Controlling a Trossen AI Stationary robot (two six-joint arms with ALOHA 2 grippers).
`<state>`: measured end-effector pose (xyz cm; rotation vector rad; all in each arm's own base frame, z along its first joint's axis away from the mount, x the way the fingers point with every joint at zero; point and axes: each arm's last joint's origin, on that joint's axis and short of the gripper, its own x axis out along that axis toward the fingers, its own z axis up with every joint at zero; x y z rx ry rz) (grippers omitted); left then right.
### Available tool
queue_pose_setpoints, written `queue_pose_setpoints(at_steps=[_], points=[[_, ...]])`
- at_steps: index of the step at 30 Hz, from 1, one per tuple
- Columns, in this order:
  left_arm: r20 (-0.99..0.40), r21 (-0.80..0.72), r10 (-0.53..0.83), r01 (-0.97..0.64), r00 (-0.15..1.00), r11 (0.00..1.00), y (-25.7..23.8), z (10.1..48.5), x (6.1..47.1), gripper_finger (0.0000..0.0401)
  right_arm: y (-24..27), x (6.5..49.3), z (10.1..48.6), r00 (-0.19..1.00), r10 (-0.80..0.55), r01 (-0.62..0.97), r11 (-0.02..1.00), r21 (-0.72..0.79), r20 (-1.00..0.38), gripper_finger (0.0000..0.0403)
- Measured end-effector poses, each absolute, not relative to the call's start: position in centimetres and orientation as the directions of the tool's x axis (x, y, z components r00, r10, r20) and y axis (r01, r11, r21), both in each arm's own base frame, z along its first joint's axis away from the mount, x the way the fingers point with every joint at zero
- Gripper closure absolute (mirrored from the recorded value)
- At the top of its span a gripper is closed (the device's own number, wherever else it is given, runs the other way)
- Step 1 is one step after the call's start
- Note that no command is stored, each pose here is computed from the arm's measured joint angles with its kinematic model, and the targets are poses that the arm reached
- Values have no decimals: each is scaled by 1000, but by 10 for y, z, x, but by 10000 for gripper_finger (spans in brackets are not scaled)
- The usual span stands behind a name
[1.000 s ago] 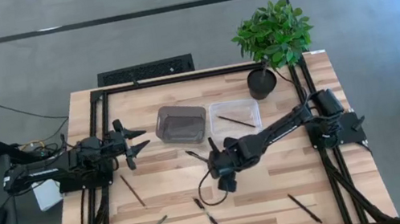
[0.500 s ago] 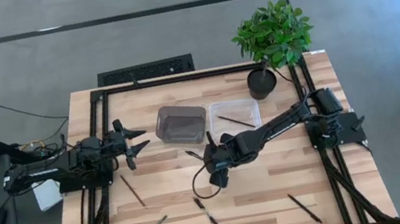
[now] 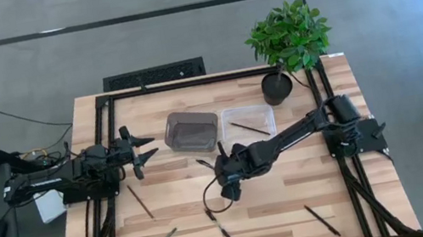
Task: Sort pens & pencils
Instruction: Put the top black pen into the black bin
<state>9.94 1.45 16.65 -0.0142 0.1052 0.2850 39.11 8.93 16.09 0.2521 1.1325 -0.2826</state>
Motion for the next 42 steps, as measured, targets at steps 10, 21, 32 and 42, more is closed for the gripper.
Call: queue_pose_setpoints(at_steps=[10, 21, 32, 42], points=[[-114, 9, 280, -281, 953, 960, 15, 166, 100, 227, 75, 401, 132, 339, -67, 329, 943, 51, -939, 132], [-121, 12, 280, -280, 952, 960, 15, 165, 100, 227, 59, 406, 132, 361, -81, 349, 936, 54, -929, 132], [-122, 20, 279, -279, 952, 960, 15, 165, 100, 227, 59, 406, 129, 340, -43, 339, 937, 80, -939, 180], [-121, 19, 280, -279, 952, 960, 15, 165, 100, 227, 59, 406, 128, 334, -37, 336, 938, 83, -942, 239]])
